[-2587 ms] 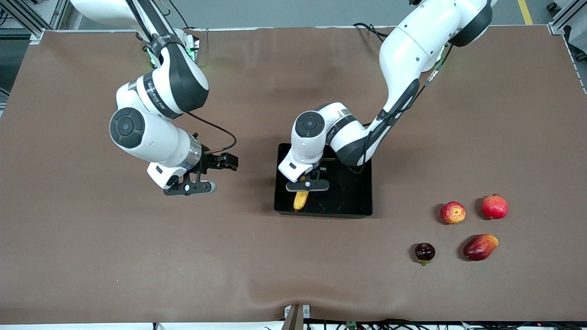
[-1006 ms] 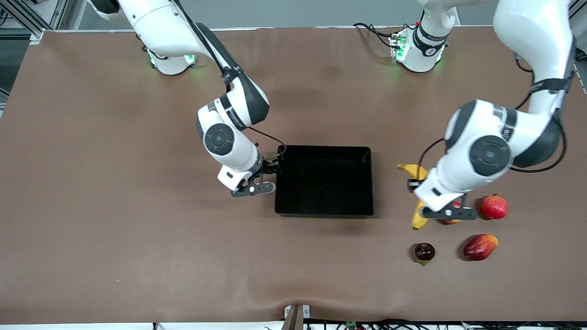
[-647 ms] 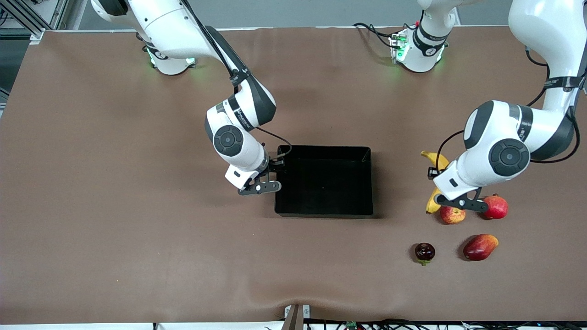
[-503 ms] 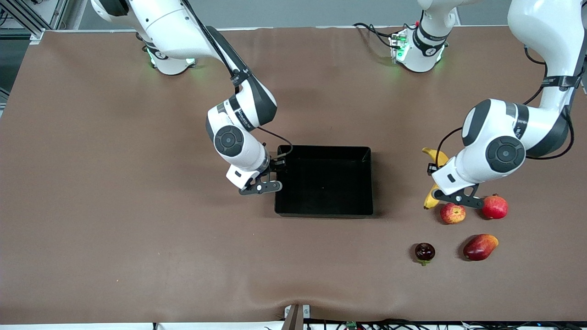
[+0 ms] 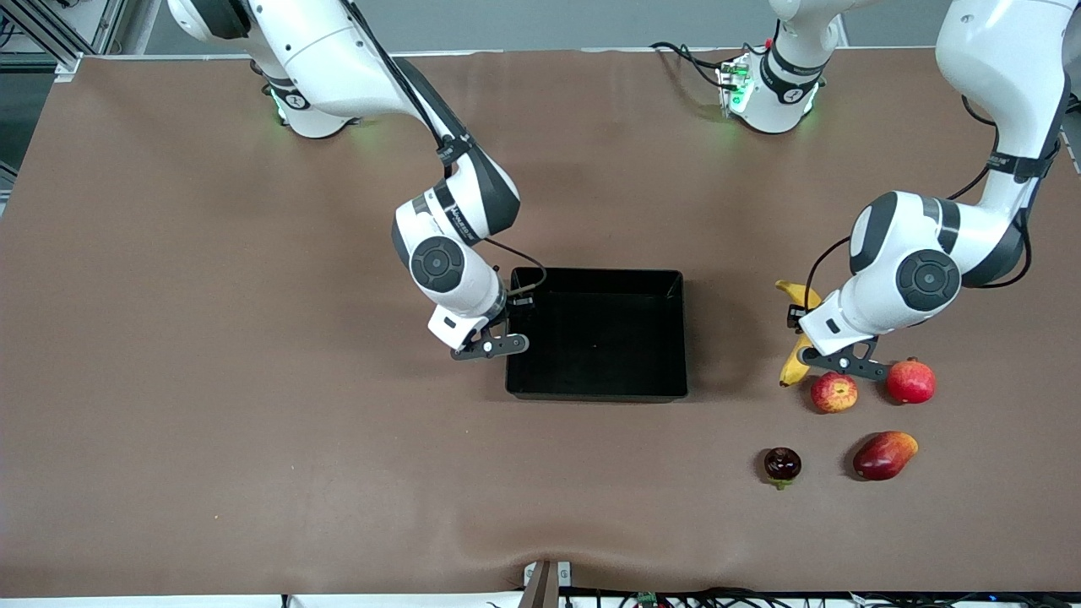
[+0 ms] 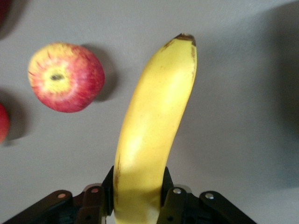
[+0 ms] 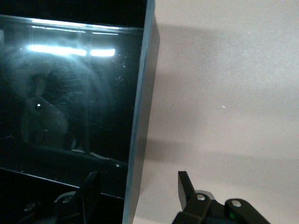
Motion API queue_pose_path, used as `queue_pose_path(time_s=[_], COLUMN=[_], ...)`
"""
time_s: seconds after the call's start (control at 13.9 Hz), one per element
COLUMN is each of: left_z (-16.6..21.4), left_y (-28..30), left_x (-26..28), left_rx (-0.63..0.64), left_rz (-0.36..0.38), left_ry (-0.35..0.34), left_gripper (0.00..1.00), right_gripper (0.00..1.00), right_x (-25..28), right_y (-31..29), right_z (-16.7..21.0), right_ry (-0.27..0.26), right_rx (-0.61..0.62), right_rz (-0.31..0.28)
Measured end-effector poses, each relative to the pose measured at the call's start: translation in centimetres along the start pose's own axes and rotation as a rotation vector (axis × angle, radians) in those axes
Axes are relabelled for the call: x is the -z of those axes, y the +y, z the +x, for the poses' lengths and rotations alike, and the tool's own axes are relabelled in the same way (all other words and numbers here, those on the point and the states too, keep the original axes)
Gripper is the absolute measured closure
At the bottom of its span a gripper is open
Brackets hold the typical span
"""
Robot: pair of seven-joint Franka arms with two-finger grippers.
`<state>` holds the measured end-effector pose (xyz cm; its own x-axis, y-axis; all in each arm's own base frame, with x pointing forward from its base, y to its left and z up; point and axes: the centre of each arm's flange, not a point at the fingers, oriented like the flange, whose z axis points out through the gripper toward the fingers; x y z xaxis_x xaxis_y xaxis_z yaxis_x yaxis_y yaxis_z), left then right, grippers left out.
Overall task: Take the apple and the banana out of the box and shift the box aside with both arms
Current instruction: 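Release the banana with the left gripper while the right gripper grips the tray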
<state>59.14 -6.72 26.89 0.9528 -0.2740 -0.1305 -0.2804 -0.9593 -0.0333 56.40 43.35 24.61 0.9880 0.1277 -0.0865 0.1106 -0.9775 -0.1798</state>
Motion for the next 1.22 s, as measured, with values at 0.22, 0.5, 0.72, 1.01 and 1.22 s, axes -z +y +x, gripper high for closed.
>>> queue_pose_path(time_s=[0.22,0.5,0.72,1.01,1.22], left_z=[-0.1,0.3,0.7,0.9,1.1], left_y=[0.2,0.4,-0.1,0.6,0.5], left_x=[-1.7,-4.6,-6.7,-7.9,-7.8], left_rx=[0.006,0.040,0.145,0.210,0.213], left_rz=[-0.001,-0.032,-0.062,-0.043,-0.034], left_ry=[-0.015,-0.009,0.018,0.013,0.019], left_gripper=[0.61,0.61,0.61,0.61,0.34], right_gripper=[0.39,0.52,0.89,0.95,0.95], right_x=[-0.6,-1.0,-1.4,-1.4,-1.0], right_y=[-0.3,-0.4,-0.6,-0.7,-0.6], right_z=[0.0,-0.1,-0.2,-0.2,0.1], right_ry=[-0.002,-0.006,-0.010,-0.012,0.004], right_rx=[0.005,0.007,0.009,-0.023,-0.089], right_rz=[-0.005,-0.008,-0.010,-0.012,-0.014])
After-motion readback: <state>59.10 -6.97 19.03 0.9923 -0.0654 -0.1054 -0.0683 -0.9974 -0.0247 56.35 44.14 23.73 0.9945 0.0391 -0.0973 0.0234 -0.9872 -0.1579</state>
